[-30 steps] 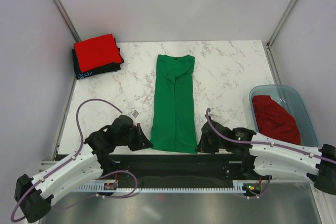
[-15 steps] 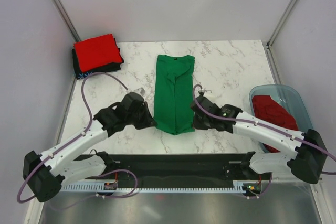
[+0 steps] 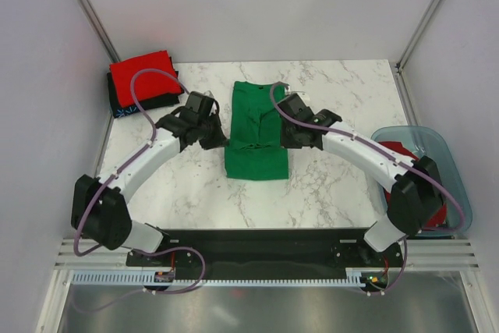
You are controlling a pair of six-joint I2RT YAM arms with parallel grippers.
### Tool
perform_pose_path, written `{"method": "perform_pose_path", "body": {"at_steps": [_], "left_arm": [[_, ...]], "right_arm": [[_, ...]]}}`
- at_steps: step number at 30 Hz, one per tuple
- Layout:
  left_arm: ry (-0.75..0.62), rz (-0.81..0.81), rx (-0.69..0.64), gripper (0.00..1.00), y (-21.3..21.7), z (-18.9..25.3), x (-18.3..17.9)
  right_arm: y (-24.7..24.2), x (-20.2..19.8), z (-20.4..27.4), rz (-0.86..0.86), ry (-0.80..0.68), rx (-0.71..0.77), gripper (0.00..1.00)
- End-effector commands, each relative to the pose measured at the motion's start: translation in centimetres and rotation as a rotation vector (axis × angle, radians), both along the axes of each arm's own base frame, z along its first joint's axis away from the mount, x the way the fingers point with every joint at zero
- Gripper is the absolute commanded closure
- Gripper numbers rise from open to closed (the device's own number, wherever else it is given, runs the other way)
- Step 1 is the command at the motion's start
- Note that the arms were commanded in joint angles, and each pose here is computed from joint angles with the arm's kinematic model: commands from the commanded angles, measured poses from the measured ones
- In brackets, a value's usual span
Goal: Fold and stack the t-shirts
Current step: Fold the tshirt
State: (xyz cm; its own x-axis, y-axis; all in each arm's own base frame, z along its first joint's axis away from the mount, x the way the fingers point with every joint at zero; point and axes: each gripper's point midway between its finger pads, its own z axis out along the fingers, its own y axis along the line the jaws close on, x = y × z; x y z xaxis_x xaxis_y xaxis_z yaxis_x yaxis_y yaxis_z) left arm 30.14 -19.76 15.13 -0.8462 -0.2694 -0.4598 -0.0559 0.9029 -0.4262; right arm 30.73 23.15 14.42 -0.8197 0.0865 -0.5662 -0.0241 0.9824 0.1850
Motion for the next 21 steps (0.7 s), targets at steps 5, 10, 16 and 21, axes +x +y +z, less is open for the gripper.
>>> {"method": "perform_pose_path", "body": {"at_steps": [5,10,16,21], "left_arm": [[-0.046,-0.066,-0.014,0.98,-1.1,0.5,5.2],[-0.029,-0.08,-0.018,0.98,-1.6,-0.6,7.4],[0.013,-0.083,-0.016,0.98,-2.0,-2.5,9.2],[0.054,-0.083,-0.004,0.97,-1.9,-4.5,10.2]], "right_arm": [[-0.1,4.4,0.2,0.031,-0.015,-0.028,1.0],[-0.3,6.2,-1.0,0.024,0.011,-0.027,1.0],[-0.7,7.9,-2.8,0.024,0.045,-0.029,1.0],[-0.8,8.9,-4.4,0.033,0.072,-0.032,1.0]]}}
